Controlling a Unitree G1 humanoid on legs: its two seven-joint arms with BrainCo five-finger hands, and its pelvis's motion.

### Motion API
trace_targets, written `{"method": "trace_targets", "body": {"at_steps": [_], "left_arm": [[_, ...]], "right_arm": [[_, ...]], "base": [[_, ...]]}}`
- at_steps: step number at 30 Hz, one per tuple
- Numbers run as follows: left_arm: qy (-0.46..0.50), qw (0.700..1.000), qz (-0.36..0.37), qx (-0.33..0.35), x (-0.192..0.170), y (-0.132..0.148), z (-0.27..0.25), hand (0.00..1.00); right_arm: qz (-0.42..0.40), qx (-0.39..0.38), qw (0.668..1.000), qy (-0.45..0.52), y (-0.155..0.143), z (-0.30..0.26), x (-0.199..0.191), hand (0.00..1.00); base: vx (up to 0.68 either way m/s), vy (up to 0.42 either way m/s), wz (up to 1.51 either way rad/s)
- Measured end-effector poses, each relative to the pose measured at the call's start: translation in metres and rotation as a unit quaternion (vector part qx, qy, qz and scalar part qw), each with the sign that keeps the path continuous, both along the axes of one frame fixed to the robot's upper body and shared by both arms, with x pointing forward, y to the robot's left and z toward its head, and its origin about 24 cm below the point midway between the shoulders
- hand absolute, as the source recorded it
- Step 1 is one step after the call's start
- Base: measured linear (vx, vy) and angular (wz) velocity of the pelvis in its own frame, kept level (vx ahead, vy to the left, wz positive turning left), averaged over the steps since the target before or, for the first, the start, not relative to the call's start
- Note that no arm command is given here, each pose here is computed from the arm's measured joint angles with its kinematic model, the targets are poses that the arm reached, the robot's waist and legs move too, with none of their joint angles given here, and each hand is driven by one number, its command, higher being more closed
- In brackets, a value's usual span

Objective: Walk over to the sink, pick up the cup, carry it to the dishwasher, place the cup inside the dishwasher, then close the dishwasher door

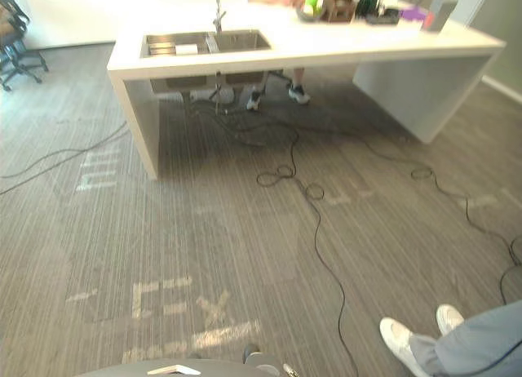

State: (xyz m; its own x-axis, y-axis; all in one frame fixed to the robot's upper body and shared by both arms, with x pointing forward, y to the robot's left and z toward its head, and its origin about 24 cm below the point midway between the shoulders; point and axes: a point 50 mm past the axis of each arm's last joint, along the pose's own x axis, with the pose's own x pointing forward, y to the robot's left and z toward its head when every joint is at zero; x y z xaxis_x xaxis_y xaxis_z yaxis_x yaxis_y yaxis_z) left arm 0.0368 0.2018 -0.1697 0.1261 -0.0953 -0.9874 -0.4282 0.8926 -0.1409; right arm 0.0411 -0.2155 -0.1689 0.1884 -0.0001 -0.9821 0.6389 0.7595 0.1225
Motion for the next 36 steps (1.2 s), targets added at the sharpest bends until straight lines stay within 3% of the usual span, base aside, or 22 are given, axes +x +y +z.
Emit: {"method": "trace_targets", "body": {"at_steps": [6, 19, 30, 36], "left_arm": [[-0.036, 0.997, 0.027, -0.065, 0.009, -0.012, 0.001, 0.0], [-0.124, 0.992, 0.02, -0.018, 0.039, -0.007, 0.007, 0.0], [-0.111, 0.993, -0.031, 0.016, 0.043, -0.005, 0.007, 0.0], [-0.085, 0.996, -0.037, 0.009, 0.041, -0.005, 0.005, 0.0]], "right_arm": [[-0.011, -0.017, 0.999, -0.026, -0.004, 0.001, 0.006, 0.0], [-0.025, -0.023, 0.991, -0.132, 0.008, 0.011, 0.062, 0.0], [-0.057, -0.017, 0.991, -0.119, 0.006, 0.008, 0.052, 0.0], [-0.028, -0.029, 0.993, -0.106, 0.004, 0.007, 0.048, 0.0]], "base": [[0.08, -0.008, 0.03], [0.03, 0.009, 0.02], [-0.05, 0.005, 0.16], [0.0, 0.0, 0.0]]}}
